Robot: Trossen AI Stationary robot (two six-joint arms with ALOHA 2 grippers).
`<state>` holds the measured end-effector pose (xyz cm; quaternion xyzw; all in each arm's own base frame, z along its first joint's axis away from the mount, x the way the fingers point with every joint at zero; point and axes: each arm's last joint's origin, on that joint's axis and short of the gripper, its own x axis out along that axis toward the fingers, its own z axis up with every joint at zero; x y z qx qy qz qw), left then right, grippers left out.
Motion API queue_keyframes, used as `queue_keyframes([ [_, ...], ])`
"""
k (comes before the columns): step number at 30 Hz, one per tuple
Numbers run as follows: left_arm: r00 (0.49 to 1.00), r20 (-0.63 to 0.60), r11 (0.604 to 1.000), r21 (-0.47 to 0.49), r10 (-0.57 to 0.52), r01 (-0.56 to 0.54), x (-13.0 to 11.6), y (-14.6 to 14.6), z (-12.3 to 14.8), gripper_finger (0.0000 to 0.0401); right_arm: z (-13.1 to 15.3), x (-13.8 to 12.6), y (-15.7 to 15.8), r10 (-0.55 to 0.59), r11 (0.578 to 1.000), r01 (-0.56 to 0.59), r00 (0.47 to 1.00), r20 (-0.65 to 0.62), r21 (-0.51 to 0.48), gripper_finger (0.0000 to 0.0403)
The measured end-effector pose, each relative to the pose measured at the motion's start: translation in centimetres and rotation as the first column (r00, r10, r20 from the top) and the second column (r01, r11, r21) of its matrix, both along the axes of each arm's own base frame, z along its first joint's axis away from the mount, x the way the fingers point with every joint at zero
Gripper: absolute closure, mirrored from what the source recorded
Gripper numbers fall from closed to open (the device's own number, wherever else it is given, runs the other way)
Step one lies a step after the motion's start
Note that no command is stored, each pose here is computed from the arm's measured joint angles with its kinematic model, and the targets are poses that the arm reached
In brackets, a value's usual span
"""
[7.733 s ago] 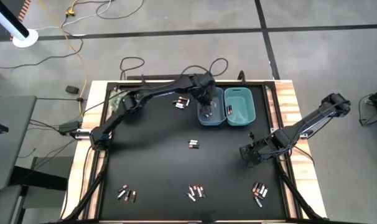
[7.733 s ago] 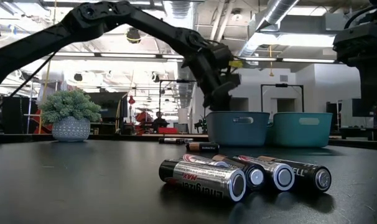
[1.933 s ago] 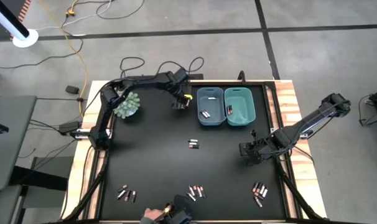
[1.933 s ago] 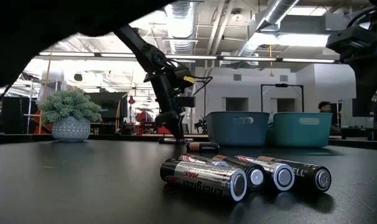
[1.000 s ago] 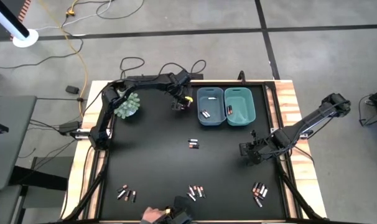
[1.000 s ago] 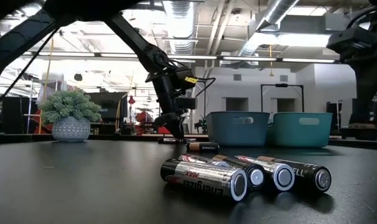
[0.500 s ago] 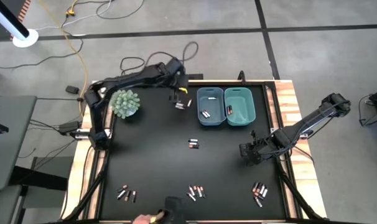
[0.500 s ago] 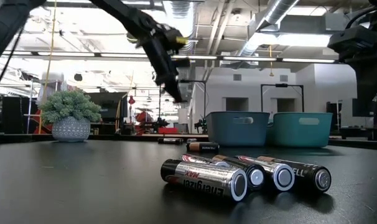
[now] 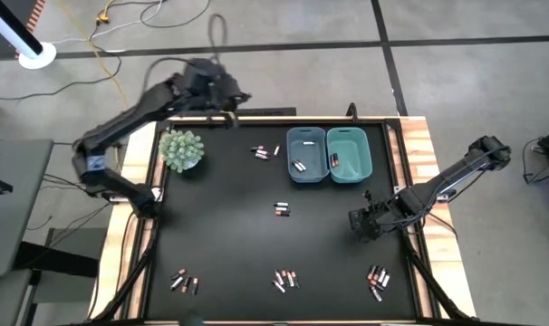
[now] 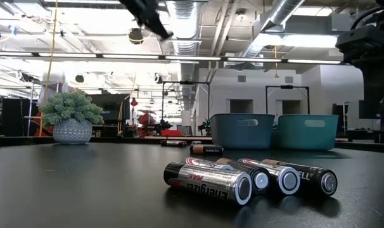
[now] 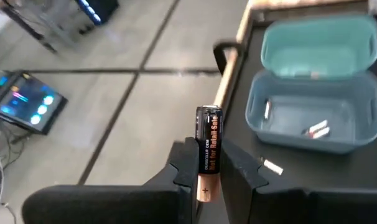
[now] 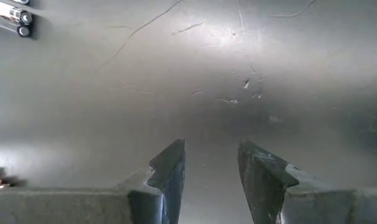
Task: Sort batteries
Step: Put the black battery into the green bin
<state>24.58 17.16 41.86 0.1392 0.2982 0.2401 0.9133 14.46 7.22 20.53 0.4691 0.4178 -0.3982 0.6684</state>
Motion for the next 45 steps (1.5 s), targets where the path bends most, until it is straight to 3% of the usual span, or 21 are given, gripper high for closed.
queue_keyframes([
  [5, 0.988, 0.153, 0.999, -0.03, -0.034, 0.039, -0.9, -0.9, 1.8, 0.0364, 0.0, 0.0, 0.0, 0.005, 1.0, -0.005, 1.0, -0.001, -0.001, 0.0239],
  [9, 0.961, 0.268, 0.993, -0.07, -0.073, 0.095, 1.1, 0.0, 1.6, 0.0364, 0.0, 0.0, 0.0, 0.007, 1.0, -0.007, 1.0, -0.001, -0.002, 0.0239],
  [12, 0.955, 0.275, 0.984, -0.105, -0.111, 0.144, 4.0, 1.0, 0.5, 0.0364, 0.0, 0.0, 0.0, 0.007, 1.0, -0.007, 1.0, 0.003, 0.0, 0.0239],
  [18, 0.928, 0.282, 0.948, -0.134, -0.244, 0.29, 12.1, 2.7, -0.6, 0.0364, 0.0, 0.1, 0.1, 0.006, 1.0, -0.006, 1.0, 0.012, 0.006, 0.0239],
  [21, 0.927, 0.265, 0.937, -0.156, -0.265, 0.312, 16.1, 3.8, -1.6, 0.0364, 0.1, 0.2, 0.1, 0.006, 1.0, -0.006, 1.0, 0.019, 0.009, 0.0239],
  [24, 0.928, 0.238, 0.922, -0.192, -0.288, 0.335, 20.0, 4.6, -4.3, 0.0364, 0.1, 0.2, 0.1, 0.005, 1.0, -0.005, 1.0, 0.022, 0.011, 0.0239],
  [28, 0.896, 0.315, 0.882, -0.256, -0.312, 0.396, 22.8, 4.0, -8.4, 0.0365, 0.0, 0.2, 0.1, 0.007, 1.0, -0.007, 1.0, 0.022, 0.011, 0.0239],
  [38, 0.887, 0.265, 0.834, -0.318, -0.378, 0.45, 27.9, 1.9, -15.5, 0.0365, -0.4, 0.7, 0.4, 0.048, 0.999, -0.048, 0.999, 0.016, -0.004, 0.0239],
  [45, 0.891, 0.245, 0.85, -0.285, -0.382, 0.443, 29.8, 0.9, -18.9, 0.0365, -0.9, 1.1, 0.7, 0.054, 0.998, -0.054, 0.999, 0.0, -0.013, 0.0239],
])
